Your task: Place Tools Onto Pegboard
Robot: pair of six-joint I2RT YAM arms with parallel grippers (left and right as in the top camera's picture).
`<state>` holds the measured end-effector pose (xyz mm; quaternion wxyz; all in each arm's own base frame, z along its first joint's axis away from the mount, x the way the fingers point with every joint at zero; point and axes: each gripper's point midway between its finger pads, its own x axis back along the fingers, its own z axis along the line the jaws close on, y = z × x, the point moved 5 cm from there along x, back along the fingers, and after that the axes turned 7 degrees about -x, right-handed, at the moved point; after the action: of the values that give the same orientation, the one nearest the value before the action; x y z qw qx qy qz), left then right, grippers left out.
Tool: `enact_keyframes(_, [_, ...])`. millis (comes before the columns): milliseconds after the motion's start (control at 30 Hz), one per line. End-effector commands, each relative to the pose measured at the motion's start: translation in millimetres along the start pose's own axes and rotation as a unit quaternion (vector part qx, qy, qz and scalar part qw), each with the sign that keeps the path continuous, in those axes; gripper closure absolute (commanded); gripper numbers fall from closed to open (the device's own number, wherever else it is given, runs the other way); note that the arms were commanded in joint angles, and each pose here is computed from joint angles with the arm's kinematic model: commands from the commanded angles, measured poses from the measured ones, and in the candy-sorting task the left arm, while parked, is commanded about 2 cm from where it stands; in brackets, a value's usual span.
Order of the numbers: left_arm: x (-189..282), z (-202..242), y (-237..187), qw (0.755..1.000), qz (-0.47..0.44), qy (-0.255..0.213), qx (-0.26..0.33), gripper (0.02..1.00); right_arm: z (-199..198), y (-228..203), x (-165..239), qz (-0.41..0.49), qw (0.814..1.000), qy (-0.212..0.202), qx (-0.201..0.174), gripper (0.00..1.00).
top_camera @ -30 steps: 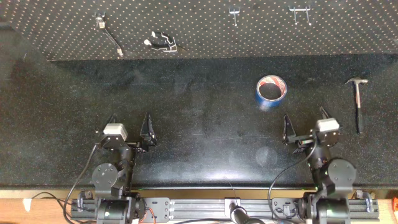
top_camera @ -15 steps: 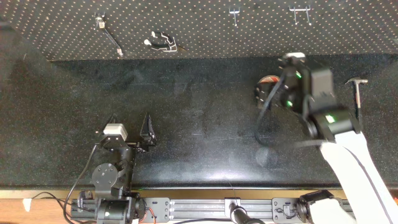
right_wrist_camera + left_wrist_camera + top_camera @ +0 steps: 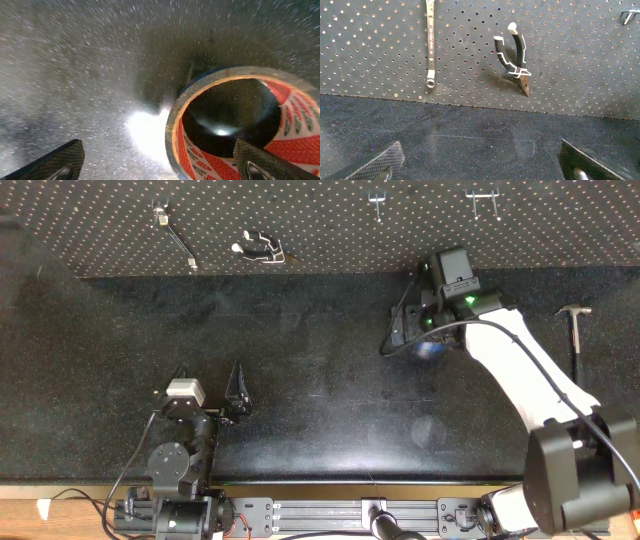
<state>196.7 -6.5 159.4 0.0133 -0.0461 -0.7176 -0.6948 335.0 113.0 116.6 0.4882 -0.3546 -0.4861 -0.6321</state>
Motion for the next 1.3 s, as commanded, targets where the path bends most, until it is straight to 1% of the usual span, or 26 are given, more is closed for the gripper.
enact_keyframes(33, [0.4,0.3,-0.3,1.000,-0.001,0.001,-0.008,0.023,-2.3,2.3,-13.4,0.013,1.000,-0.016,0.014,0.001])
enact_keyframes(67, [0.4,0.3,-0.3,1.000,-0.001,0.001,-0.008,0.025,-3.4,1.3,-16.9,0.017,1.000,-0.019,0.013,0.066])
enact_keyframes(100, [0.4,0.3,-0.3,1.000,-0.001,0.001,-0.008,0.025,-4.1,0.6,-19.0,0.020,0.999,-0.021,0.013,0.189])
enact_keyframes(167, [0.4,0.3,-0.3,1.000,-0.001,0.001,-0.008,0.023,-5.2,0.3,-22.0,0.023,0.999,-0.023,0.019,0.606])
enact_keyframes(233, [0.4,0.3,-0.3,1.000,-0.001,0.001,-0.008,0.023,-7.7,1.0,-22.2,0.021,0.999,-0.033,0.022,0.875])
enact_keyframes(267, [0.4,0.3,-0.3,1.000,-0.001,0.001,-0.008,0.023,-9.0,1.9,-21.2,0.017,0.999,-0.039,0.022,0.921])
enact_keyframes(333, [0.4,0.3,-0.3,1.000,-0.001,0.001,-0.008,0.023,-10.4,4.5,-16.0,0.006,0.998,-0.050,0.024,0.923])
enact_keyframes(400, [0.4,0.3,-0.3,1.000,-0.001,0.001,-0.008,0.025,-5.9,10.7,-1.9,-0.021,0.998,-0.044,0.027,0.923])
enact_keyframes(467, [0.4,0.3,-0.3,1.000,-0.001,0.001,-0.008,0.023,6.8,24.3,28.0,-0.083,0.996,-0.023,0.028,0.923])
enact_keyframes(533, [0.4,0.3,-0.3,1.000,-0.001,0.001,-0.008,0.023,27.1,38.8,75.2,-0.173,0.984,0.010,0.046,0.925])
enact_keyframes(567, [0.4,0.3,-0.3,1.000,-0.001,0.001,-0.008,0.023,42.9,44.4,112.8,-0.239,0.968,0.034,0.063,0.928])
enact_keyframes(600, [0.4,0.3,-0.3,1.000,-0.001,0.001,-0.008,0.023,54.4,45.0,142.9,-0.289,0.953,0.050,0.075,0.925])
enact_keyframes(633, [0.4,0.3,-0.3,1.000,-0.001,0.001,-0.008,0.023,71.1,42.4,189.5,-0.370,0.923,0.063,0.089,0.925])
enact_keyframes(700, [0.4,0.3,-0.3,1.000,-0.001,0.001,-0.008,0.023,83.4,38.4,219.8,-0.430,0.896,0.057,0.090,0.925])
enact_keyframes(733, [0.4,0.3,-0.3,1.000,-0.001,0.001,-0.008,0.023,88.7,36.4,226.2,-0.447,0.889,0.051,0.089,0.925])
enact_keyframes(833, [0.4,0.3,-0.3,1.000,-0.001,0.001,-0.008,0.023,106.1,40.5,215.8,-0.454,0.884,0.048,0.096,0.925])
enact_keyframes(933, [0.4,0.3,-0.3,1.000,-0.001,0.001,-0.008,0.025,119.5,61.3,185.0,-0.454,0.884,0.049,0.098,0.925])
enact_keyframes(1067, [0.4,0.3,-0.3,1.000,-0.001,0.001,-0.008,0.023,121.8,80.5,139.3,-0.440,0.893,0.023,0.093,0.925])
enact_keyframes(1133, [0.4,0.3,-0.3,1.000,-0.001,0.001,-0.008,0.023,123.3,87.5,121.4,-0.438,0.894,0.015,0.096,0.925])
enact_keyframes(1300, [0.4,0.3,-0.3,1.000,-0.001,0.001,-0.008,0.023,127.5,98.7,96.2,-0.442,0.888,0.002,0.124,0.923])
